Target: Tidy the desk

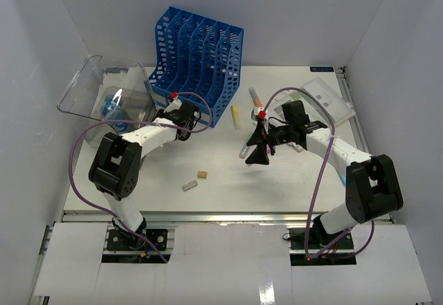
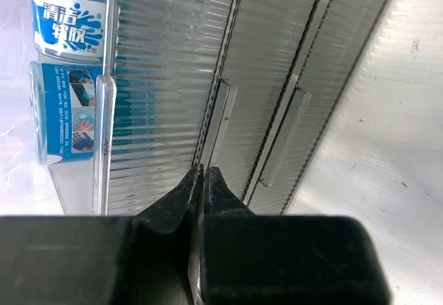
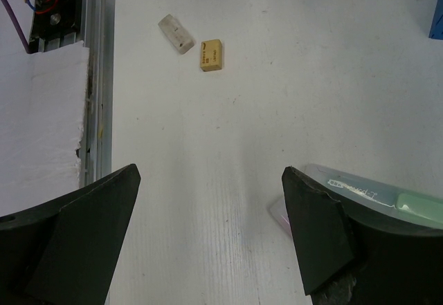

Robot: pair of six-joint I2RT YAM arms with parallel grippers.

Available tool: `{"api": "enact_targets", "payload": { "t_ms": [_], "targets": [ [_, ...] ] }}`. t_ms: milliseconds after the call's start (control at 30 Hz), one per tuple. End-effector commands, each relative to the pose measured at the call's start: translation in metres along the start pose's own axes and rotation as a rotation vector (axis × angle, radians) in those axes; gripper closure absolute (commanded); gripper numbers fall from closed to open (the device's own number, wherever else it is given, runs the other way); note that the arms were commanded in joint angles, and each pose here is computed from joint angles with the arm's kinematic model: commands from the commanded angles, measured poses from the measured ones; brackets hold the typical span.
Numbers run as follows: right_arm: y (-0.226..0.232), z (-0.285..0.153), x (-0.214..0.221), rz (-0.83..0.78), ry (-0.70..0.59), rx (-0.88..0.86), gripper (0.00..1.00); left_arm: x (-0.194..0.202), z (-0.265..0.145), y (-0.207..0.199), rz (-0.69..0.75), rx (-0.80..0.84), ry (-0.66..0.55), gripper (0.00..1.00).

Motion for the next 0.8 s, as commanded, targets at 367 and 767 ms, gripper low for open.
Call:
{"api": "enact_targets", "payload": {
  "t_ms": [367, 767],
  "targets": [
    [0.000, -0.001, -0.003, -0.017, -0.019, -0.026, 0.10, -0.006, -0.054, -0.017, -0.107, 0.166, -0.044, 1.00],
    [0.000, -0.002, -0.003, -0.019, -0.012, -0.020, 0.10, -0.008, -0.077, -0.021, -0.163, 0.247, -0.033, 1.00]
  ]
}}
Point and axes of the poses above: each gripper's point midway between its finger pads, its own z axis out along the fingers, its own y axis along the line the jaws close on, x = y × z, the point moved 9 cm from there along -z, back along the fingers
